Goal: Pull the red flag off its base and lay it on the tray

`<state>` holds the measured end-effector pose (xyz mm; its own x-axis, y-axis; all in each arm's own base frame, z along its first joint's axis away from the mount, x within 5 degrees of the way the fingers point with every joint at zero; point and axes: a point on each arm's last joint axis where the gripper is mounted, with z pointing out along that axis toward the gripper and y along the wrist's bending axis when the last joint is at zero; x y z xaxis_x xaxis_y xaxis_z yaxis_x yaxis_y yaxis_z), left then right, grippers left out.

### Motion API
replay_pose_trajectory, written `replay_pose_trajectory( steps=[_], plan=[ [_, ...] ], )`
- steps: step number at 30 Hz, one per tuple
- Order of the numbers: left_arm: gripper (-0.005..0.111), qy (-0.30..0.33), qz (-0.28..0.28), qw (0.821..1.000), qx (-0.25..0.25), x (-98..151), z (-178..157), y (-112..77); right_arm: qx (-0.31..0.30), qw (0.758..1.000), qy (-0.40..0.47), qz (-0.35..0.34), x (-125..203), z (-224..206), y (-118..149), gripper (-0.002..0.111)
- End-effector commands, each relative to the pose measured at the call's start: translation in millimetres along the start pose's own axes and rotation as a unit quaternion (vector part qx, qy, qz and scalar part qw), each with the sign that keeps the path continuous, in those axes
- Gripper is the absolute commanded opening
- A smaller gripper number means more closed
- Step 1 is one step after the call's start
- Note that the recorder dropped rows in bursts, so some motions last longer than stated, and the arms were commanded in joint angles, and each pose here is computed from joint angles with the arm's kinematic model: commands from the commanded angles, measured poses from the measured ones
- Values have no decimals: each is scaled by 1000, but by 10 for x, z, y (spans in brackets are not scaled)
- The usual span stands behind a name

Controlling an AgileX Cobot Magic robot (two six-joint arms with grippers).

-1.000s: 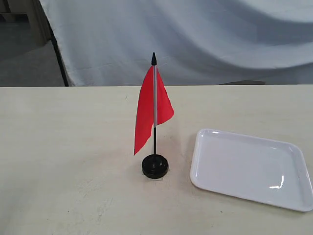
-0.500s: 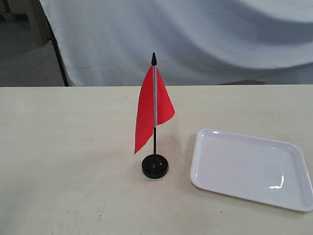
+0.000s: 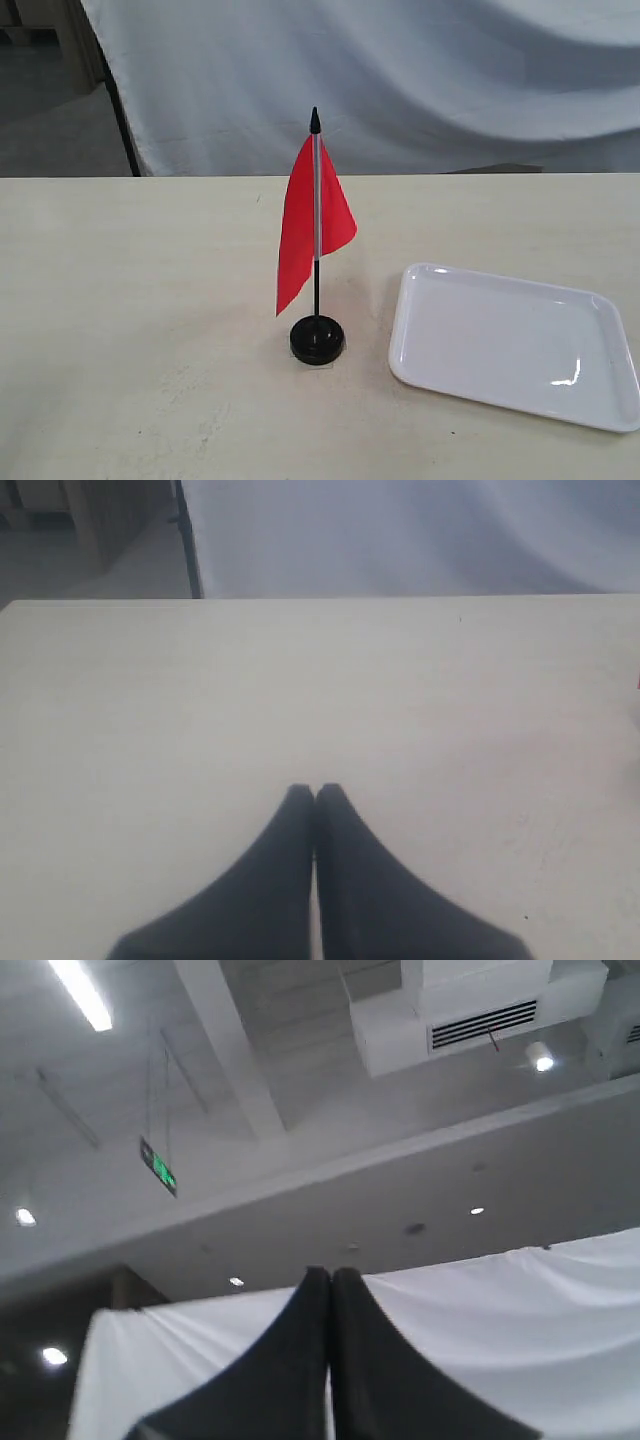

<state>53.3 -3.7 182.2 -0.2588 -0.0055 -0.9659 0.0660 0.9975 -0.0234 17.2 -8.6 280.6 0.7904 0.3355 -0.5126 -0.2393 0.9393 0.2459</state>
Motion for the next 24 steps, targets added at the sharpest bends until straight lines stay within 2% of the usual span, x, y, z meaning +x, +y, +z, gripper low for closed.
replay_pose_trajectory(
  steps=[1,4,10,16,18,21,22,23,24],
  plan=[
    [0,-2,3,1000,1,1,1,-1,17,988,55,143,102,-11,-16,-1],
    [0,-2,3,1000,1,1,1,-1,38,983,128,123,193,37,-19,-1],
    [0,-2,3,1000,1,1,1,-1,-25,984,160,75,321,416,106,-1],
    [0,-2,3,1000,1,1,1,-1,-88,957,272,44,877,816,161,-1],
    [0,-2,3,1000,1,1,1,-1,-117,939,319,48,1137,857,167,-1],
    [0,-2,3,1000,1,1,1,-1,-160,899,403,56,1620,830,143,-1],
    [0,-2,3,1000,1,1,1,-1,-186,870,451,68,1913,745,120,-1],
    [0,-2,3,1000,1,1,1,-1,-193,854,478,77,2074,679,111,-1],
    [0,-2,3,1000,1,1,1,-1,-209,823,522,80,2358,529,136,-1]
  ],
)
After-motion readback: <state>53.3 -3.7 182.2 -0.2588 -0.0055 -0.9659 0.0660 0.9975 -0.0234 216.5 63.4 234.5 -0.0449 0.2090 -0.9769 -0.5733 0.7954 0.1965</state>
